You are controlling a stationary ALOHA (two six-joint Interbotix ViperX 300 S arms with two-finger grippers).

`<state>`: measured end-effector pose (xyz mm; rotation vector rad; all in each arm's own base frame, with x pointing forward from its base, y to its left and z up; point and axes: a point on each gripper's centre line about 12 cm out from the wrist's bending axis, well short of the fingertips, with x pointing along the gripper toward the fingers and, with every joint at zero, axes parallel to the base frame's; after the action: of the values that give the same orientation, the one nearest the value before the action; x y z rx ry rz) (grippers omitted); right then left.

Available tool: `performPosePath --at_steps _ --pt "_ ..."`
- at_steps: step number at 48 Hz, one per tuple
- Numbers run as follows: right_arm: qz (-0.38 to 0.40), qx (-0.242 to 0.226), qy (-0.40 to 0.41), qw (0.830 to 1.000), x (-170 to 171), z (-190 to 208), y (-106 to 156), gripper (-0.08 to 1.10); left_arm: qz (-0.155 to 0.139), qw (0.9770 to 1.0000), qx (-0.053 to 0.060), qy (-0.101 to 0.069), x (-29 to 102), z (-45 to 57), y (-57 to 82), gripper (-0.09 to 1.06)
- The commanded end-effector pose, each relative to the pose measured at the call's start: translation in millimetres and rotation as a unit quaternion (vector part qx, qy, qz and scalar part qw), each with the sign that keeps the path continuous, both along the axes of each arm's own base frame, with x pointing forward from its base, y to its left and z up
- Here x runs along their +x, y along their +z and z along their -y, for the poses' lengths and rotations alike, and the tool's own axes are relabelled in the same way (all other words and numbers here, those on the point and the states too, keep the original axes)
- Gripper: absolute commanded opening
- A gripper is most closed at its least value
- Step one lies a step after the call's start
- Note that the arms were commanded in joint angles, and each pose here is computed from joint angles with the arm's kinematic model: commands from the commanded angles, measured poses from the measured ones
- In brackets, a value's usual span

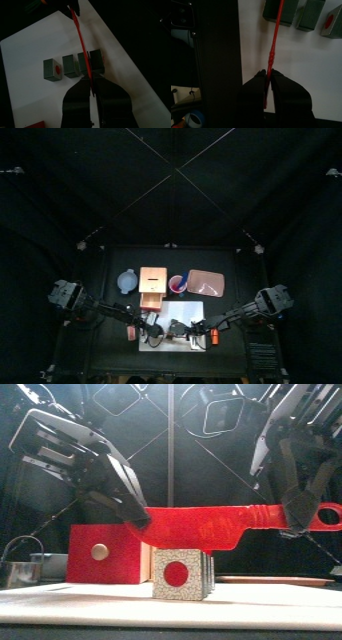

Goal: Place sushi on board then cut the sushi with the knife then place the pieces on the plate
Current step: Cut the sushi into 4 pieces

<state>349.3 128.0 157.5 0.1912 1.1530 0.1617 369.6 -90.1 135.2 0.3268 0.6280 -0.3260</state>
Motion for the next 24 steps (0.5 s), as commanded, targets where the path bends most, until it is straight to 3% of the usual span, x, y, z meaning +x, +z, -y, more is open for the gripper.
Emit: performPosePath --at_steps 1,24 --pt "0.024 0.012 0.007 1.000 4.4 -8.8 15.1 0.36 0.016 0.9999 -0.001 -0.002 6.1 1.5 9.4 0.33" --pt "0.014 0.013 0.006 1.000 4.7 -11.4 8.6 0.36 0.013 0.9999 -0.002 -0.004 4.5 3.5 6.9 0.33"
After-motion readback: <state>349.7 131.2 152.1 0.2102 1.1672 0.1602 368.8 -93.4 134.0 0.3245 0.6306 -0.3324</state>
